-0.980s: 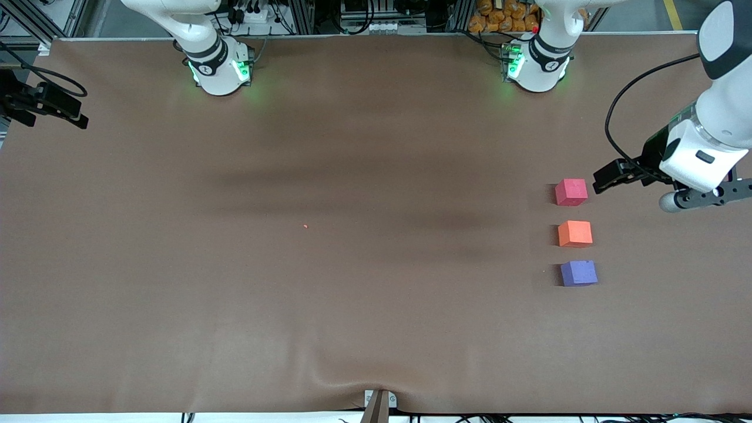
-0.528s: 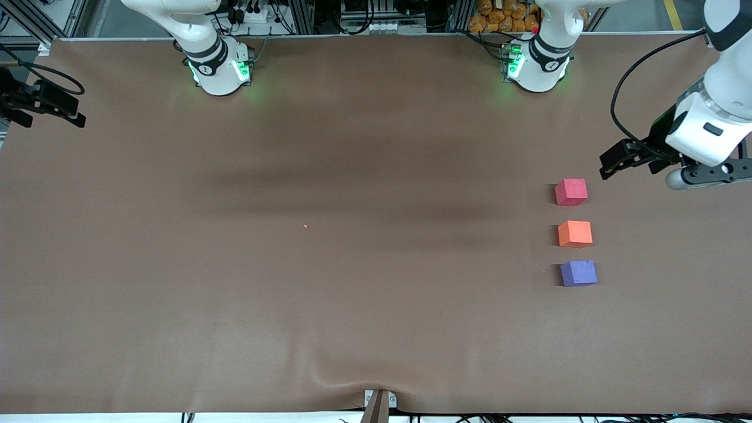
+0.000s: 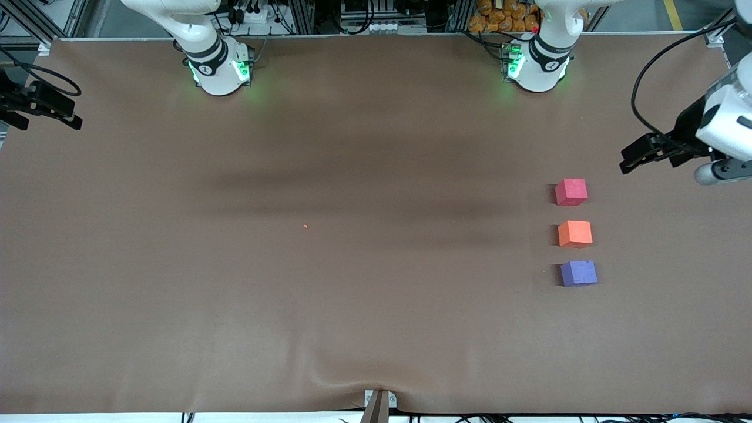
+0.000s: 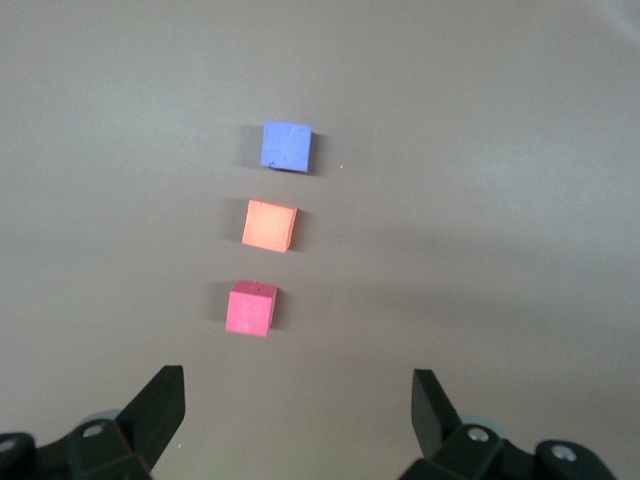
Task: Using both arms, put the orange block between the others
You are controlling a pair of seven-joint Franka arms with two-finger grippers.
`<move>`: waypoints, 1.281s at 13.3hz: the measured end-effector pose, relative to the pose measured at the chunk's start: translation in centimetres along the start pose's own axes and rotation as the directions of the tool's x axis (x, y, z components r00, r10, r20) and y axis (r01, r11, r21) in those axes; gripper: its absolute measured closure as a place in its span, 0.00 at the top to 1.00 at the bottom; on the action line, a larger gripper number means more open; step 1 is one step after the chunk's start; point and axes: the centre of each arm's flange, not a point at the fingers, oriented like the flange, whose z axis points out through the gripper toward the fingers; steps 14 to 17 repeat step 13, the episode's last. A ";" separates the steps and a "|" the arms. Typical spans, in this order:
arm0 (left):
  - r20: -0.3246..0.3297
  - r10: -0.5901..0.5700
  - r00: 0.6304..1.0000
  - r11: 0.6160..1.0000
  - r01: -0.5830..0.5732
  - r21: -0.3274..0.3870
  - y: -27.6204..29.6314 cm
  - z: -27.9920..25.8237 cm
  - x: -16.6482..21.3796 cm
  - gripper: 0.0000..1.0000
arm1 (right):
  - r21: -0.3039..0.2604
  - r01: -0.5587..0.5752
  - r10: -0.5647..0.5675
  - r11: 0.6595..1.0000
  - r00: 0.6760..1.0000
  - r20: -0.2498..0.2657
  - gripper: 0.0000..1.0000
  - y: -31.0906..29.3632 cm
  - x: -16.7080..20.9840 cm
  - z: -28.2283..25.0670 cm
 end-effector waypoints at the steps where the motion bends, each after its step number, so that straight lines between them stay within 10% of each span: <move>1: 0.008 0.001 1.000 1.000 -0.001 0.002 0.0 -0.5 -0.2 1.00 | 0.000 0.000 0.000 1.000 1.000 0.000 1.00 0.0 0.0 0.0; 17: 0.018 0.051 0.999 0.998 -0.051 0.022 -0.3 -3.3 -2.4 1.00 | 0.000 0.003 -0.003 1.000 1.000 -0.001 1.00 -0.1 0.0 0.0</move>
